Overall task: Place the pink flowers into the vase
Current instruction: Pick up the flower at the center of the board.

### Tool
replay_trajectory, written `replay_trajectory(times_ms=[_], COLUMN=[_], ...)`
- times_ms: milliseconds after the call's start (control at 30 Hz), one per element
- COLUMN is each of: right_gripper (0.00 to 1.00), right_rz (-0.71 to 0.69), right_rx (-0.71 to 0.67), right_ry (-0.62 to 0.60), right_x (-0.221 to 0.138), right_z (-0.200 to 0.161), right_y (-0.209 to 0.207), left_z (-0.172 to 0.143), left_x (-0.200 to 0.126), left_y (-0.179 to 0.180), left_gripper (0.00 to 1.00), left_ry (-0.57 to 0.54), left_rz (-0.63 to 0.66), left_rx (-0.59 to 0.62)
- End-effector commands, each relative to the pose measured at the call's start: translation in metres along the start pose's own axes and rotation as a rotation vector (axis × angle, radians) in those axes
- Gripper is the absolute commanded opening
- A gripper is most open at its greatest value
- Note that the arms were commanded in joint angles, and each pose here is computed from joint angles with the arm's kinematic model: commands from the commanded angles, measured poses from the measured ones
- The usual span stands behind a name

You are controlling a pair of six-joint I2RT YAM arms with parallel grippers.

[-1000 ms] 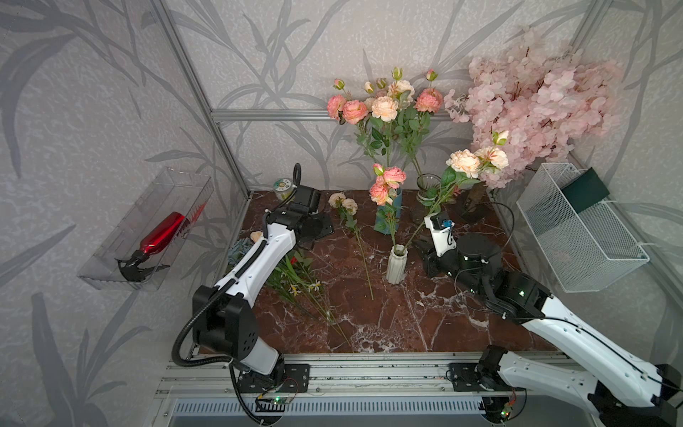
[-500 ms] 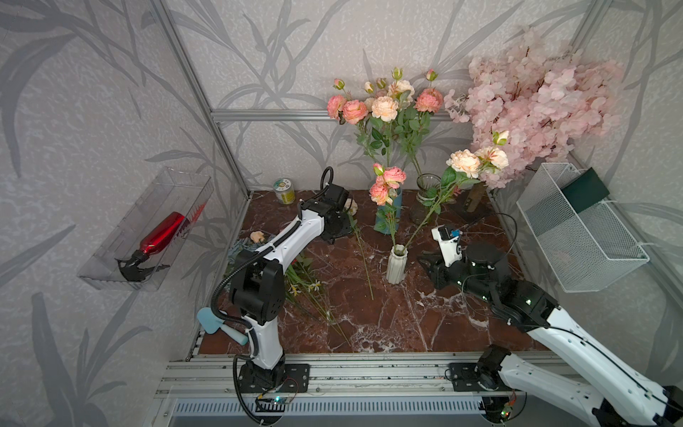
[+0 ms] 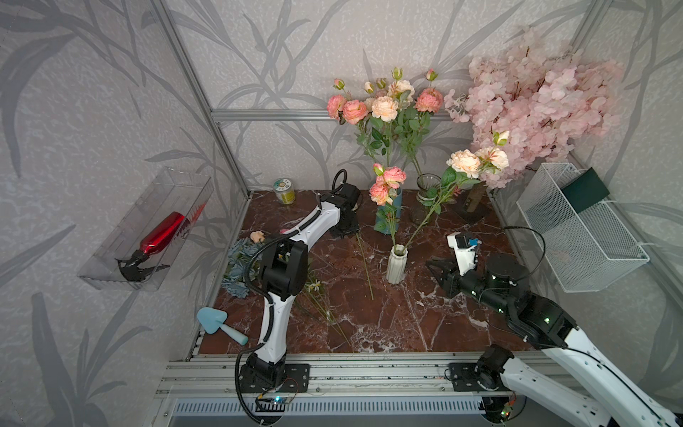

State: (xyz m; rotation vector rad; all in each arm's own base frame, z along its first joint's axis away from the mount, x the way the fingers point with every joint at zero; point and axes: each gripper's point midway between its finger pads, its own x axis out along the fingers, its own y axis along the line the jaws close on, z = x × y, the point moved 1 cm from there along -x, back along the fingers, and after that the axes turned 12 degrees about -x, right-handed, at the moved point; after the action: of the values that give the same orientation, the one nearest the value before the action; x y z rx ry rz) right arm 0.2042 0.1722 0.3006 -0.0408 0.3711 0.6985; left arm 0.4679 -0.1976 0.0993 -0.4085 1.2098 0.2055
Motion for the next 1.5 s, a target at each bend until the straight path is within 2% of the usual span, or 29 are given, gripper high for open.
replay_trajectory(times_ms=[0,333,667,1033,1267,1400,1467], right_gripper=[0.26,0.26,0.25,0.24,0.24,0.24,0.24], right_rz=[0.018,0.036,0.054,0.063,0.071,0.076,0.076], right_rx=[-0.001,-0.008,-0.001,0.005,0.008,0.005,0.005], right_ry=[-0.024,-0.061,-0.069,-0.067,-0.068,-0.083,-0.084], right_x=[0.0,-0.005,-0.003,-0.001,0.0,-0.005,-0.006], right_z=[0.001,0.002,0.001,0.0,0.001,0.005,0.006], right_y=[0.002,0.004,0.006,0.006,0.006,0.007,0.008], left_z=[0.001,0.004,0.004,0.01,0.01,0.01,0.01], left_x=[0.007,0.031,0.047,0.059,0.068,0.073,0.076], left_y=[0.005,0.0,-0.025,-0.03,-0.03,-0.027,-0.027], left_gripper=[0.55,0.55,0.54,0.53,0.47,0.3,0.26], left_ry=[0.011,0.018,0.032,0.009,-0.003,-0.008,-0.008], left_rz=[0.071,0.127,0.028,0.045,0.048,0.066,0.067], left_rx=[-0.007,0.003,-0.043,-0.051,-0.048,-0.052,-0.056])
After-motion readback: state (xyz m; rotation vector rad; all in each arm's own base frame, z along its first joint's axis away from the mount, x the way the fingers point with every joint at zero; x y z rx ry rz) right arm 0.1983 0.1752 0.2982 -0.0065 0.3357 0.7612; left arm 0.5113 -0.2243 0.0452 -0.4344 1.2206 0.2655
